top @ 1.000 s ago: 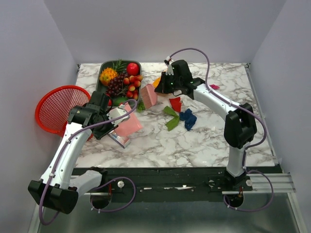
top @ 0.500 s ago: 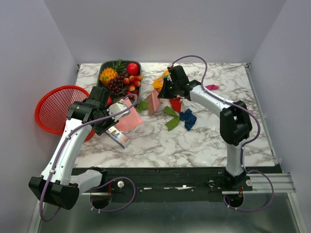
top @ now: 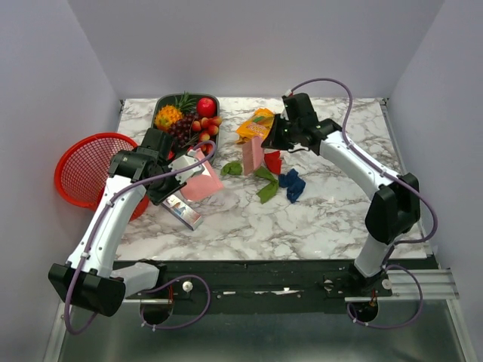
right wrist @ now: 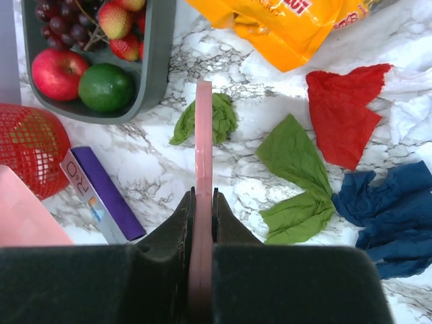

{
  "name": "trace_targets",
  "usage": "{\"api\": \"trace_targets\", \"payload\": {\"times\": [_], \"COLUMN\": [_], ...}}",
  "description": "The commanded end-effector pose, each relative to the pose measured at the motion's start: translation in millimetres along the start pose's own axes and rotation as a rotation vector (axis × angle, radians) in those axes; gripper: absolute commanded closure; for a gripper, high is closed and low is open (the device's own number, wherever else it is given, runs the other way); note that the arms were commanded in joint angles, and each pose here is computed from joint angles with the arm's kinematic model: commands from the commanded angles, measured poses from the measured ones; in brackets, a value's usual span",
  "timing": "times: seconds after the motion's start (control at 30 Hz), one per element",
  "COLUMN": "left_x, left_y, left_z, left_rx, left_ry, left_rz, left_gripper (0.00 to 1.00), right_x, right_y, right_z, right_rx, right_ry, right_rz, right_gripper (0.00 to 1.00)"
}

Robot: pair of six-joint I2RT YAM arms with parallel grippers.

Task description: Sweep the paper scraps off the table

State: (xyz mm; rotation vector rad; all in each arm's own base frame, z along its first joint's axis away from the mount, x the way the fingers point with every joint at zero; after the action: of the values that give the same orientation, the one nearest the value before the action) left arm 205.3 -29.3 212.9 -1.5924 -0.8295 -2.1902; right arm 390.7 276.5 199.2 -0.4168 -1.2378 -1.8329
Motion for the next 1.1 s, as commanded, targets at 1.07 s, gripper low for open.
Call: {"api": "trace_targets", "payload": {"times": [1.07], "left_x": [-46], "left_y": [8], "left_z": [-31], "left_rx": [-0.106], "left_ry": [-0.226], "left_rz": [0.101], "left_gripper": [1.0], "right_x": [119], "right_y": [-69], "right_z": [-18], "right_rx": [0.786], "right_ry": [0.455], "right_rz": [0.049], "right_gripper": [1.0]}}
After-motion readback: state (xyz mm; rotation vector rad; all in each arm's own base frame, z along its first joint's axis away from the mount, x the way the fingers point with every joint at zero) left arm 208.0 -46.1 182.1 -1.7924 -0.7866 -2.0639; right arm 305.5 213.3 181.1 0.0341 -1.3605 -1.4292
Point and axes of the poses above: each gripper's point midway between its finger pads, its own x axis back along the fingers, its own z axis along the line the jaws close on, y = z × x, the point moved 1 cm from there along x, back along the fingers, and after that the axes turned 2 degrees about x, right-handed, at the moved point
